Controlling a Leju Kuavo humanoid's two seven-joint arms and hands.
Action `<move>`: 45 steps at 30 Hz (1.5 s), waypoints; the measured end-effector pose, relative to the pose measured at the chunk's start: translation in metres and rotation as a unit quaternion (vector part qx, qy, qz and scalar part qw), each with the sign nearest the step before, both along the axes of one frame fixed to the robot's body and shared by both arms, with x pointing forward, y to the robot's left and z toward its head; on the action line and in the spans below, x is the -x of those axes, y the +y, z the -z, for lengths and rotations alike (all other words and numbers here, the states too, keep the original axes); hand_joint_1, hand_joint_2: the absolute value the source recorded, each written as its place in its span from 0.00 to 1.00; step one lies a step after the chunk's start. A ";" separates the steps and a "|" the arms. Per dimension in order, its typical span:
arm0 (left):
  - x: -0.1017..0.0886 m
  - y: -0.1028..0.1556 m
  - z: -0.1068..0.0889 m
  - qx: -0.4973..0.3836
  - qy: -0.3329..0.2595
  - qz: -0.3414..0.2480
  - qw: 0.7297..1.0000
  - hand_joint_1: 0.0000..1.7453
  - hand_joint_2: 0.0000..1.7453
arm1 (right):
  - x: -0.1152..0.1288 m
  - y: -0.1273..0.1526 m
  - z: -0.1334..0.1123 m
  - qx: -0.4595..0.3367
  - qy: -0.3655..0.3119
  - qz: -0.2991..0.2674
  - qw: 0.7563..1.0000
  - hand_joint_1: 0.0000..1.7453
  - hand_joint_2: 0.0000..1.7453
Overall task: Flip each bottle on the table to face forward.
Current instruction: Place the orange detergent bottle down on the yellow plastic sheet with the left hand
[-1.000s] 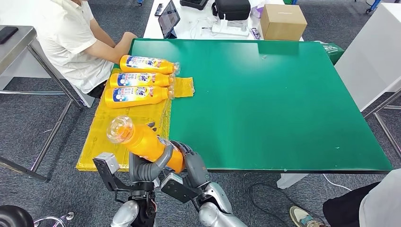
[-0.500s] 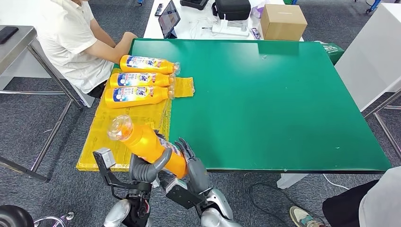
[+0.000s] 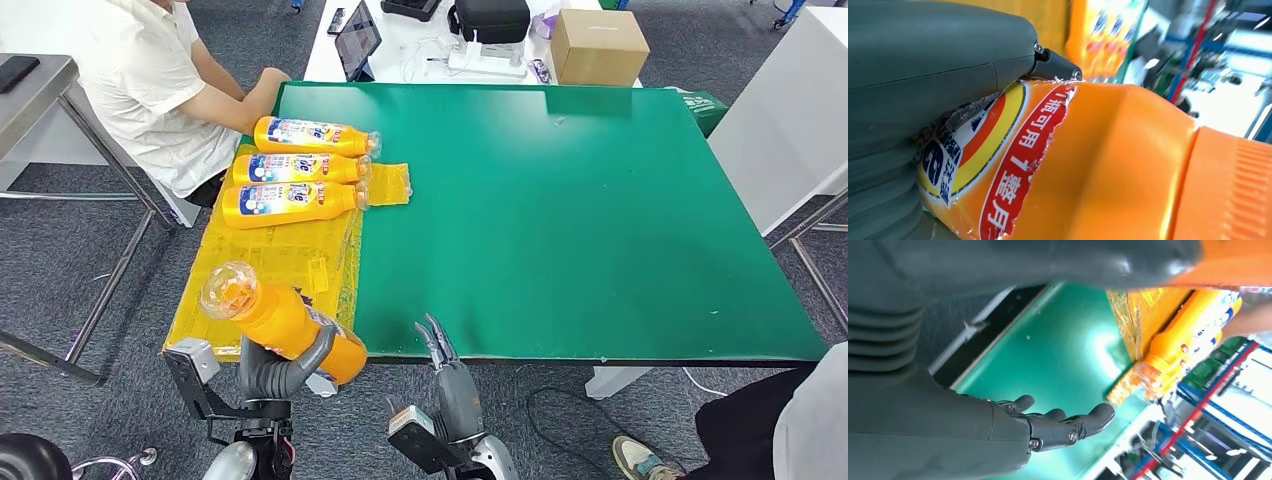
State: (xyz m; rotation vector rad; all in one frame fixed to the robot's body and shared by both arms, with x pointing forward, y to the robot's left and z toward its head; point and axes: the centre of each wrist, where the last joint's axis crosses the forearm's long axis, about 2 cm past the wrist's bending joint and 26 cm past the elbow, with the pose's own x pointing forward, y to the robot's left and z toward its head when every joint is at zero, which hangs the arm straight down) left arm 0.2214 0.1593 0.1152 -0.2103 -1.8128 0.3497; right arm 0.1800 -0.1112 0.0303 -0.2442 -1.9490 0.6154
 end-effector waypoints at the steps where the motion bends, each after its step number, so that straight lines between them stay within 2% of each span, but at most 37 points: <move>1: -0.001 0.002 -0.001 -0.018 -0.006 -0.020 1.000 1.00 1.00 | 0.000 -0.002 0.001 0.000 0.001 0.009 1.000 0.00 0.00; 6: -0.013 0.017 -0.006 -0.053 -0.015 -0.113 0.992 1.00 1.00 | -0.003 -0.019 0.007 -0.052 0.041 0.084 0.994 0.00 0.00; 9: -0.022 0.020 -0.010 -0.105 -0.050 -0.165 0.979 1.00 1.00 | -0.003 -0.021 0.010 -0.071 0.052 0.103 0.991 0.00 0.00; 11: -0.031 0.023 -0.014 -0.210 -0.096 -0.194 0.953 1.00 1.00 | -0.003 -0.020 0.011 -0.076 0.056 0.103 0.990 0.00 0.00; 13: -0.043 0.026 -0.014 -0.348 -0.127 -0.202 0.906 1.00 1.00 | -0.004 -0.018 0.012 -0.081 0.058 0.098 0.990 0.00 0.00; 16: -0.066 0.029 -0.001 -0.514 -0.110 -0.186 0.830 1.00 1.00 | -0.010 -0.013 0.010 -0.094 0.061 0.084 0.990 0.00 0.00; 20: -0.098 0.030 0.022 -0.627 -0.054 -0.143 0.764 1.00 1.00 | -0.018 -0.007 0.008 -0.104 0.064 0.061 0.991 0.00 0.00; 24: -0.123 0.036 0.032 -0.681 0.000 -0.092 0.726 1.00 1.00 | -0.021 -0.002 0.007 -0.109 0.068 0.047 0.991 0.00 0.00; 30: -0.153 0.043 0.026 -0.738 0.064 -0.034 0.671 1.00 1.00 | -0.024 0.002 0.008 -0.111 0.077 0.034 0.990 0.00 0.00; 33: -0.162 0.045 0.022 -0.753 0.086 -0.014 0.652 1.00 1.00 | -0.025 0.003 0.009 -0.109 0.080 0.032 0.990 0.00 0.00; 34: -0.164 0.046 0.021 -0.756 0.091 -0.010 0.648 0.95 1.00 | -0.025 0.003 0.009 -0.108 0.081 0.032 0.990 0.00 0.00; 35: -0.166 0.046 0.020 -0.759 0.096 -0.005 0.644 0.81 1.00 | -0.025 0.003 0.010 -0.107 0.082 0.032 0.990 0.00 0.00; 37: -0.169 0.046 0.018 -0.765 0.106 0.009 0.636 0.38 1.00 | -0.025 0.003 0.011 -0.106 0.084 0.033 0.990 0.00 0.00; 38: -0.171 0.046 0.018 -0.767 0.113 0.019 0.632 0.21 1.00 | -0.025 0.002 0.011 -0.105 0.085 0.034 0.990 0.00 0.00; 39: -0.172 0.046 0.016 -0.768 0.121 0.032 0.628 0.13 1.00 | -0.025 0.002 0.012 -0.105 0.087 0.035 0.990 0.00 0.00; 40: -0.174 0.046 0.014 -0.768 0.129 0.045 0.625 0.13 1.00 | -0.024 0.001 0.013 -0.104 0.088 0.036 0.990 0.00 0.00; 44: -0.181 0.045 0.008 -0.767 0.146 0.081 0.619 0.00 1.00 | -0.024 0.000 0.015 -0.103 0.094 0.041 0.989 0.00 0.00; 45: -0.182 0.045 0.007 -0.765 0.147 0.091 0.620 0.00 1.00 | -0.024 0.000 0.016 -0.103 0.095 0.042 0.989 0.00 0.00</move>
